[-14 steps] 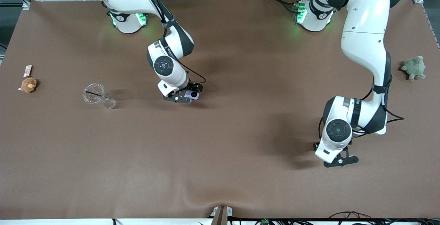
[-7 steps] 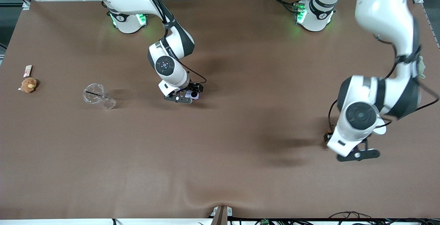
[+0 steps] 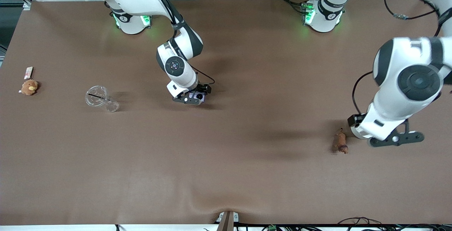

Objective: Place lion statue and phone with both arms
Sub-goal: 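Open and raise the left gripper while the right gripper lifts the phone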

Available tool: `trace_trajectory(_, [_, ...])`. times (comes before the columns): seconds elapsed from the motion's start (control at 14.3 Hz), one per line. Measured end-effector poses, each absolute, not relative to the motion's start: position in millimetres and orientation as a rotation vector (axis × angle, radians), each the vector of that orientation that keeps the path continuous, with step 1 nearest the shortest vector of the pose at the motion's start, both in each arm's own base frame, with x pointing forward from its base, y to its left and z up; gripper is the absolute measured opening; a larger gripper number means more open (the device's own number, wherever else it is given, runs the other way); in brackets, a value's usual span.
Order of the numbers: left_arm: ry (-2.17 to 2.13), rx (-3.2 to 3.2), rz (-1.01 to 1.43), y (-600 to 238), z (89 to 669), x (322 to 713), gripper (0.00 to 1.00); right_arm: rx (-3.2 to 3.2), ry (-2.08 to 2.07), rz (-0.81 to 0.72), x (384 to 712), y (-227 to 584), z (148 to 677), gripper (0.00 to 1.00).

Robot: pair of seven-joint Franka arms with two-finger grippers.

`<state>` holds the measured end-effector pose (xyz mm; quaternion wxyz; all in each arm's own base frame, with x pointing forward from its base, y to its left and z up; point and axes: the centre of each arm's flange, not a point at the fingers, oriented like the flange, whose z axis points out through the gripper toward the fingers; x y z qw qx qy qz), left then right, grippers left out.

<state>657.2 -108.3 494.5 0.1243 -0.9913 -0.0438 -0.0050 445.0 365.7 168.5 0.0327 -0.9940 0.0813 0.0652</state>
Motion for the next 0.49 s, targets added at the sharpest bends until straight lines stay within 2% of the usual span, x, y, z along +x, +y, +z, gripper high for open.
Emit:
trace_trajectory(0.07, [-0.146, -2.917, -0.026, -106.3, 508.9, 651.8, 1.0, -3.068, 0.243, 0.197, 443.2, 367.2, 166.9, 1.0])
trace_trajectory(0.21, [-0.173, -2.967, -0.048, -92.8, 536.5, 638.5, 1.0, -3.08, 0.229, 0.183, 442.3, 369.4, 170.4, 0.85])
trace_trajectory(0.49, [-0.131, -3.034, -0.057, -76.0, 570.4, 600.7, 1.0, -3.097, 0.253, 0.162, 457.4, 353.8, 175.6, 0.85])
